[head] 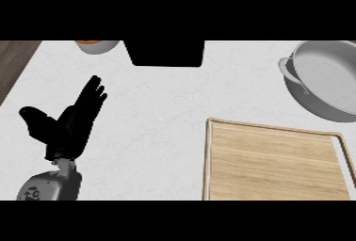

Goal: Pick the bell pepper from the tray and place it in the pot

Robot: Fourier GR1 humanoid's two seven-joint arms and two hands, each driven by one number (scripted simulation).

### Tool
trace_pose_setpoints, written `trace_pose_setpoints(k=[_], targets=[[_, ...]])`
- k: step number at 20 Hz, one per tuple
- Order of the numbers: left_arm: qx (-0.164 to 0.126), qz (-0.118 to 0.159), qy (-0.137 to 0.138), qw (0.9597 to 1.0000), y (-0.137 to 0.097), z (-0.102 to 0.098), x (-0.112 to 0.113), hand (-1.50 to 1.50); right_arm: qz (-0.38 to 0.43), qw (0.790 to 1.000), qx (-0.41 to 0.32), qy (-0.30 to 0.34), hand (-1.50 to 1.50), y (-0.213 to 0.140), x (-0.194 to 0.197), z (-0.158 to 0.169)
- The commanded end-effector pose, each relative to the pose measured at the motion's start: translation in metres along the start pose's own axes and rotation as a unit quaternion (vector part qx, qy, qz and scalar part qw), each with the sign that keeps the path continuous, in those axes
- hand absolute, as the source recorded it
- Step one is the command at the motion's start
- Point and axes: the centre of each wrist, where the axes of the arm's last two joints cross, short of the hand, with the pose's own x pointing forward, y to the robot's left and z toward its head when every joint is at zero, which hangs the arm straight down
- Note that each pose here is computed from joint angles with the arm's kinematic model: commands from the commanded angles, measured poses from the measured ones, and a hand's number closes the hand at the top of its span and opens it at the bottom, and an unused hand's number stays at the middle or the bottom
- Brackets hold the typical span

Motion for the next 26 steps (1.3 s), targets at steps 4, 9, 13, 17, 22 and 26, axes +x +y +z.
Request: trace_pose_setpoints(k=[4, 9, 13, 17, 22, 26], targets=[[-0.004, -0.011, -0.007, 0.9999, -0.012, 0.003, -0.009, 0.00, 0.020, 0.999, 0.026, -0.002, 1.50, 0.049, -0.016, -0.018], [0.002, -0.006, -0.009, 0.9999, -0.012, 0.000, -0.009, 0.00, -0.047, 0.993, 0.094, 0.054, 1.50, 0.074, -0.024, -0.019], [-0.010, 0.004, -0.009, 0.9999, -0.007, 0.006, -0.008, 0.00, -0.098, 0.982, 0.135, 0.093, -1.50, 0.081, -0.014, -0.027], [-0.011, 0.000, -0.004, 0.9999, -0.011, -0.003, -0.002, 0.00, -0.179, 0.972, 0.128, 0.084, -1.50, 0.086, -0.027, -0.023], [-0.010, -0.005, -0.002, 0.9999, -0.004, 0.008, 0.000, 0.00, -0.280, 0.957, -0.014, 0.072, -1.50, 0.075, -0.023, -0.027], [-0.007, 0.000, 0.001, 1.0000, -0.005, 0.004, -0.006, 0.00, -0.307, 0.944, -0.093, 0.082, -1.50, 0.063, -0.057, -0.017]])
